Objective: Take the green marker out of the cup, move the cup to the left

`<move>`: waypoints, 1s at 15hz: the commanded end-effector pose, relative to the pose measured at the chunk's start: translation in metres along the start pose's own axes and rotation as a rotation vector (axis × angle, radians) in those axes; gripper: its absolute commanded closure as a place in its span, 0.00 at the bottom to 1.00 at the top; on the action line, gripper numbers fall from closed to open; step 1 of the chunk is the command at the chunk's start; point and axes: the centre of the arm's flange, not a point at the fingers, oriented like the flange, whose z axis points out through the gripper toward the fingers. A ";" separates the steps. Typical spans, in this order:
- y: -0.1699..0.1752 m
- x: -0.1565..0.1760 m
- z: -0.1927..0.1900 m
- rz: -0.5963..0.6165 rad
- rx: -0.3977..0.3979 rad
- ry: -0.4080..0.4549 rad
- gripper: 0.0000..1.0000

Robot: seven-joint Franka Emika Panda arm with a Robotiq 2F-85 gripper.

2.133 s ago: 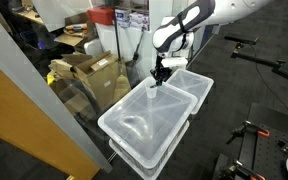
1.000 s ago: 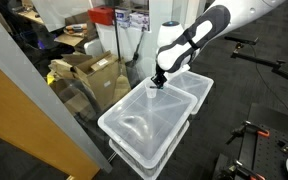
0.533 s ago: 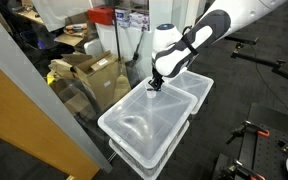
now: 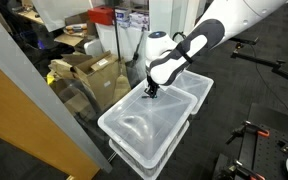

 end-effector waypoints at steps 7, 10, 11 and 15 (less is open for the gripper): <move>-0.035 0.037 0.020 -0.192 -0.005 -0.041 0.95; -0.045 0.046 0.024 -0.231 0.001 -0.060 0.95; -0.047 0.047 0.025 -0.238 0.003 -0.068 0.95; -0.056 0.051 0.030 -0.276 0.028 -0.109 0.95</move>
